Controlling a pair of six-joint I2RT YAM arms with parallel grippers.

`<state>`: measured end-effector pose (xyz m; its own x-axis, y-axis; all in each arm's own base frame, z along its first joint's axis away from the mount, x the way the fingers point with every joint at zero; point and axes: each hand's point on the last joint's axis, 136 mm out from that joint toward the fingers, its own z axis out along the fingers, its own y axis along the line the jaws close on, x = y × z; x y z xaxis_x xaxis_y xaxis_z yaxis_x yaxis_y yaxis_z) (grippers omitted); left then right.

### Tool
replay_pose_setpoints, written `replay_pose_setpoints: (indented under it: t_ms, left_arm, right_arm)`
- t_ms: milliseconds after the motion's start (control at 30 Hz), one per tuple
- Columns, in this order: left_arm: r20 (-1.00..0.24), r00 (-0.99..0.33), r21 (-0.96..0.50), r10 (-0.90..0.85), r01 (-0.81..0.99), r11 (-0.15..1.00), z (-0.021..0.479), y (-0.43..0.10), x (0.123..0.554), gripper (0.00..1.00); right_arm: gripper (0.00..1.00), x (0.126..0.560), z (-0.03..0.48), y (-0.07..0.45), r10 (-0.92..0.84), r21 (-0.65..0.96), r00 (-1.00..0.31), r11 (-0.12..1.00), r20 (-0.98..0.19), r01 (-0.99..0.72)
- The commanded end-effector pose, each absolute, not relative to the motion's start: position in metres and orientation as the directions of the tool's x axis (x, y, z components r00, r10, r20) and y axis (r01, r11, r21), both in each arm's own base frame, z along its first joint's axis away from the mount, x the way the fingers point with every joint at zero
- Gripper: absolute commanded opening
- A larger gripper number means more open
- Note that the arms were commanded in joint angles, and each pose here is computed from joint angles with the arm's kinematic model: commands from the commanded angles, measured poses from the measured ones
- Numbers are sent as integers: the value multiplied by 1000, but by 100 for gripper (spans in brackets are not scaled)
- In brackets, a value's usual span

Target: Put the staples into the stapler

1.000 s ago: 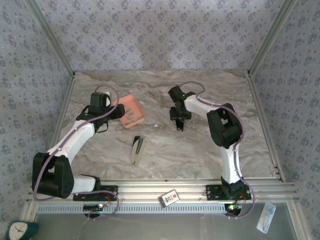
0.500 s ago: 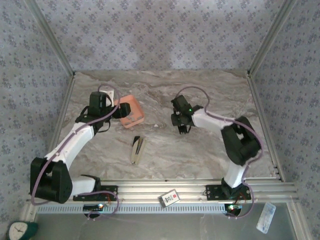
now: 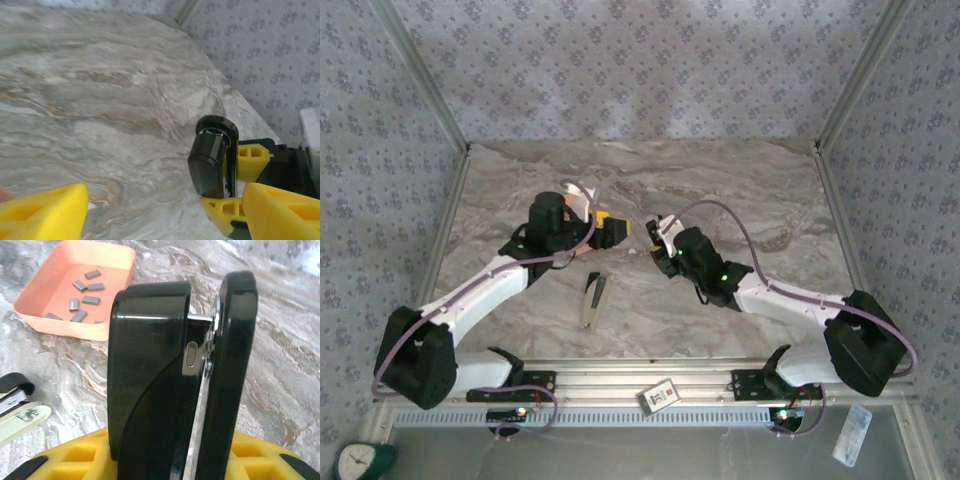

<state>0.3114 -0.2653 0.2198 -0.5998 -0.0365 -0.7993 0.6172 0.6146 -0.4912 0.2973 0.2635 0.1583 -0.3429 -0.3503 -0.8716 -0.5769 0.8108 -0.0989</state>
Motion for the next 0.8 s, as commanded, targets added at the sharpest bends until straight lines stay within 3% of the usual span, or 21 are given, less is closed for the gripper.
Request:
replay_pose_setpoints:
  t_ms: [0, 367, 500, 667, 767]
  left_arm:
    - [-826, -562, -491, -33, 691, 530, 241, -292, 307, 80]
    - [-850, -527, -473, -5, 758, 449, 243, -326, 297, 77]
    - [-866, -499, -460, -21, 779, 425, 251, -330, 295, 65]
    - [-879, -477, -439, 6, 814, 382, 253, -335, 287, 38]
    - [-887, -458, -415, 57, 847, 333, 252, -340, 276, 33]
  right_arm:
    - [33, 304, 213, 267, -266, -136, -170, 830, -949, -541]
    - [34, 293, 224, 272, -254, -141, -127, 815, -959, -561]
    - [34, 292, 224, 272, -255, -143, -125, 813, -959, -564]
    - [34, 291, 227, 272, -247, -141, -114, 813, -962, -565]
    - [34, 290, 231, 273, -248, -148, -99, 805, -964, -574]
